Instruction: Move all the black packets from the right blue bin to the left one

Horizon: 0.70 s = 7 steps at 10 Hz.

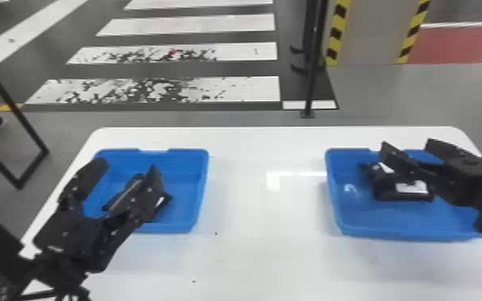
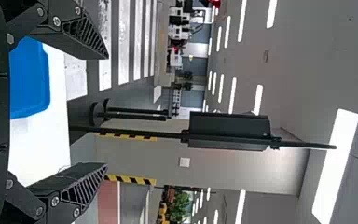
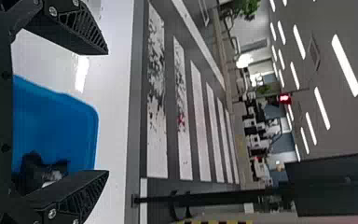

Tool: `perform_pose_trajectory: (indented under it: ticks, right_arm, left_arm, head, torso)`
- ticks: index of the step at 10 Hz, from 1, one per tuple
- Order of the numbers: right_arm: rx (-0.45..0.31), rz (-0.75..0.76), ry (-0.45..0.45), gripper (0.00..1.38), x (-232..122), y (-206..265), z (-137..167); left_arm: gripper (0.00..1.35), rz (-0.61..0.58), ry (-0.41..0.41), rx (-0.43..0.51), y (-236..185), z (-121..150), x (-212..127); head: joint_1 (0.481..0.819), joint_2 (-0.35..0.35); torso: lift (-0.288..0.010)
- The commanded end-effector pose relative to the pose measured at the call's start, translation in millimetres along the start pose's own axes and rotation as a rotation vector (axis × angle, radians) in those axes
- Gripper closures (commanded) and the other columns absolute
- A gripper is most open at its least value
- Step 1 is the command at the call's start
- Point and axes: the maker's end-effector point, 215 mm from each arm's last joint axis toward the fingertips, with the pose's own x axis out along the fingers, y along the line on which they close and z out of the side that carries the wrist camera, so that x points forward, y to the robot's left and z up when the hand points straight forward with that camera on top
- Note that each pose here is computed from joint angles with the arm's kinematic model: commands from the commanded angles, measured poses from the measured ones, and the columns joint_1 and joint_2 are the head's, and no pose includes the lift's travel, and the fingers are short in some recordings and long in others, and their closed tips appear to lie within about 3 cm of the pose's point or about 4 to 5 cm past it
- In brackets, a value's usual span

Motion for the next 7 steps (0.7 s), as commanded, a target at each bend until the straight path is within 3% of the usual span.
perform_pose_trajectory:
  ticks: [1,2,4,7]
  right_arm:
    - [-0.002,-0.126,0.012,0.13,-8.5,-27.6,-9.5]
    - [-0.015,-0.219,-0.015,0.13,-9.8,-47.4,-5.3]
    - [0.036,-0.264,0.023,0.13,23.7,-73.7,-32.3]
    - [0.098,-0.242,0.074,0.05,65.5,-90.4,-60.3]
  left_arm:
    - [0.23,-0.028,0.060,-0.042,-12.3,-15.6,-7.5]
    - [0.23,-0.046,0.058,-0.054,-19.5,-15.4,-5.1]
    - [0.23,-0.054,0.055,-0.056,-21.2,-14.1,-3.6]
    - [0.23,-0.054,0.058,-0.054,-20.5,-14.7,-3.8]
  head:
    - [0.695,0.021]
    - [0.695,-0.029]
    - [0.695,-0.089]
    - [0.695,-0.096]
  torso:
    - [-0.140]
    - [-0.140]
    - [-0.140]
    - [-0.140]
